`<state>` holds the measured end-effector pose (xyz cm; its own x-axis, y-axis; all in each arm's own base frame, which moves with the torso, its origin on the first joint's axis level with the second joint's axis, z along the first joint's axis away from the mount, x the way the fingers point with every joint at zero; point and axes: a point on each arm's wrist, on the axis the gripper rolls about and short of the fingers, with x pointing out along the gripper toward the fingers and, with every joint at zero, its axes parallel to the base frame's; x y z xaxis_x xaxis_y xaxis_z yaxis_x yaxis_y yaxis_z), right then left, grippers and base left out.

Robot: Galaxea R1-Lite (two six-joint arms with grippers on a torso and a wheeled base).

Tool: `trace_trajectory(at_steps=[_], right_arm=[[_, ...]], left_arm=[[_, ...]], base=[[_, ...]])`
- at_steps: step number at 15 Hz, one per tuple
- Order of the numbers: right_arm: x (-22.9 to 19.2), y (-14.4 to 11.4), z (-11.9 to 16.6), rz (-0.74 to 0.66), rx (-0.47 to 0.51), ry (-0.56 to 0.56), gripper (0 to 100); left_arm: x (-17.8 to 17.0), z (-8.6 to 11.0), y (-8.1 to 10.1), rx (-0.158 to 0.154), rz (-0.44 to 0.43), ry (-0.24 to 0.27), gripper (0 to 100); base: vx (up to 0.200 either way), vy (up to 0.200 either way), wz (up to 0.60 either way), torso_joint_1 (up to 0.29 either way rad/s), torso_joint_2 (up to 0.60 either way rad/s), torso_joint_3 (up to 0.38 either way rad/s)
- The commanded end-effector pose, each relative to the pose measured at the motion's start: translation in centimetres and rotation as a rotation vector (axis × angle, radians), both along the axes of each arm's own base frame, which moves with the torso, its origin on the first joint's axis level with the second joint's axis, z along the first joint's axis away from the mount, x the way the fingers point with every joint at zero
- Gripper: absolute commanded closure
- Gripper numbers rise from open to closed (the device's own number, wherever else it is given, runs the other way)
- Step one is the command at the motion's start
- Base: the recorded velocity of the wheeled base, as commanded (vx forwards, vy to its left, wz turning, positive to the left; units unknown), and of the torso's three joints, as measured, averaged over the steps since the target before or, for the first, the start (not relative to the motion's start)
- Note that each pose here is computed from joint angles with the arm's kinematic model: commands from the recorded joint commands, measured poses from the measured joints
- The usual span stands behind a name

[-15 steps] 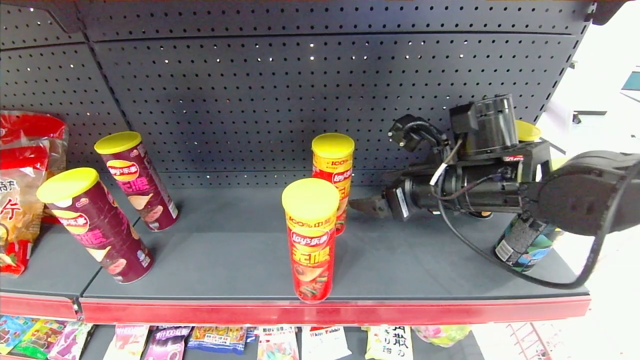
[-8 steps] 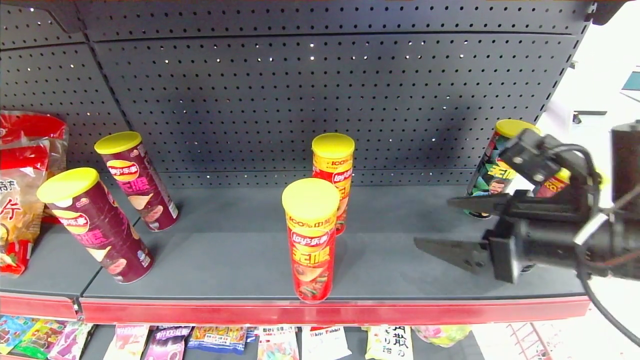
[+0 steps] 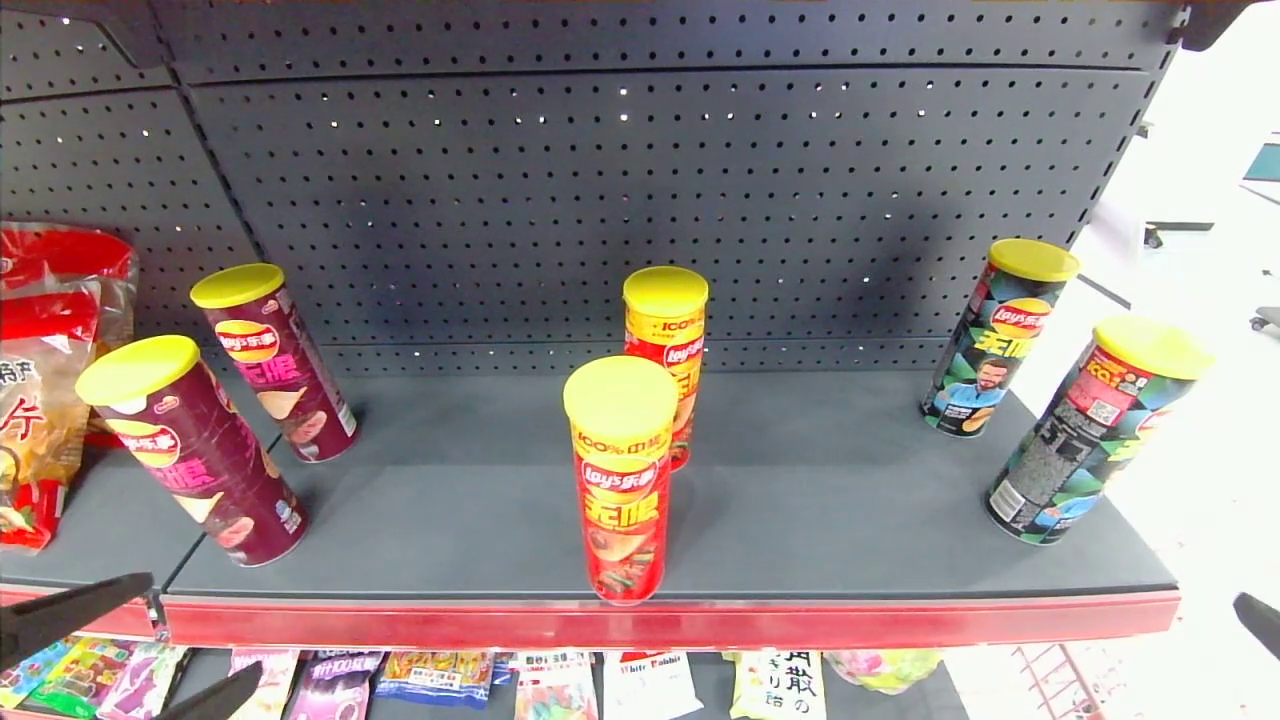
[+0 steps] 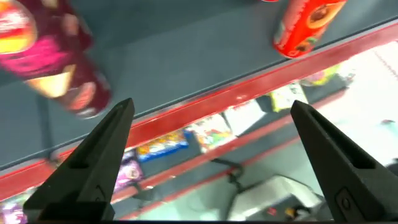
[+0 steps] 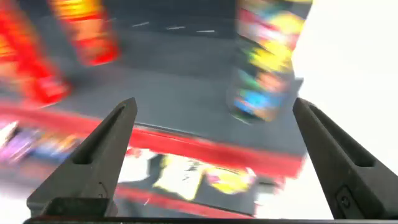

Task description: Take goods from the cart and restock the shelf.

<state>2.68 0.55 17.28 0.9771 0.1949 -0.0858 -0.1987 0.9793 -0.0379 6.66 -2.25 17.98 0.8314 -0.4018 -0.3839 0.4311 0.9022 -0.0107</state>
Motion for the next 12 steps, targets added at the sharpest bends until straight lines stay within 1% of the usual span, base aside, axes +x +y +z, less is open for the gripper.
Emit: trace_trajectory(at_steps=[1, 2, 3, 5, 6, 7, 8, 9, 10, 12], right_arm=[[-3.5, -0.8, -3.9, -0.168, 0.033, -0.124, 0], [-4.1, -0.9, -5.4, -0.166, -0.021, -0.098, 0], [-4.6, -0.9, -6.3, -0.163, -0.055, -0.059, 0], [-5.0, -1.0, -7.5, -0.154, -0.086, 0.008, 0], [-4.9, -1.0, -7.9, -0.159, -0.090, 0.025, 0], [-4.9, -1.0, -7.9, -0.159, -0.090, 0.025, 0], [-4.8, -1.0, -8.4, -0.165, -0.095, 0.040, 0], [-4.8, -1.0, -8.4, -0.163, -0.096, 0.038, 0], [-4.8, -1.0, -8.4, -0.163, -0.095, 0.041, 0], [-4.8, -1.0, -8.4, -0.172, -0.093, 0.041, 0]], left_arm=[[3.4, -0.2, -1.8, -0.008, -0.062, 0.111, 0], [5.5, -0.4, -2.8, -0.002, -0.077, 0.134, 0], [6.8, -0.8, -3.4, 0.003, -0.081, 0.142, 0], [9.1, -1.6, -4.3, 0.010, -0.076, 0.139, 0], [10.5, -2.4, -4.8, 0.023, -0.071, 0.155, 0], [10.5, -2.4, -4.8, 0.023, -0.071, 0.155, 0], [11.2, -3.4, -6.0, 0.048, -0.092, 0.189, 0], [11.4, -3.9, -6.8, 0.062, -0.108, 0.204, 0], [11.9, -4.8, -7.9, 0.086, -0.126, 0.227, 0], [13.2, -5.5, -8.7, 0.101, -0.116, 0.234, 0]], base=[[0.000, 0.000, 0.00, 0.000, 0.00, 0.000], [0.000, 0.000, 0.00, 0.000, 0.00, 0.000], [0.000, 0.000, 0.00, 0.000, 0.00, 0.000], [0.000, 0.000, 0.00, 0.000, 0.00, 0.000], [0.000, 0.000, 0.00, 0.000, 0.00, 0.000], [0.000, 0.000, 0.00, 0.000, 0.00, 0.000], [0.000, 0.000, 0.00, 0.000, 0.00, 0.000], [0.000, 0.000, 0.00, 0.000, 0.00, 0.000], [0.000, 0.000, 0.00, 0.000, 0.00, 0.000], [0.000, 0.000, 0.00, 0.000, 0.00, 0.000]])
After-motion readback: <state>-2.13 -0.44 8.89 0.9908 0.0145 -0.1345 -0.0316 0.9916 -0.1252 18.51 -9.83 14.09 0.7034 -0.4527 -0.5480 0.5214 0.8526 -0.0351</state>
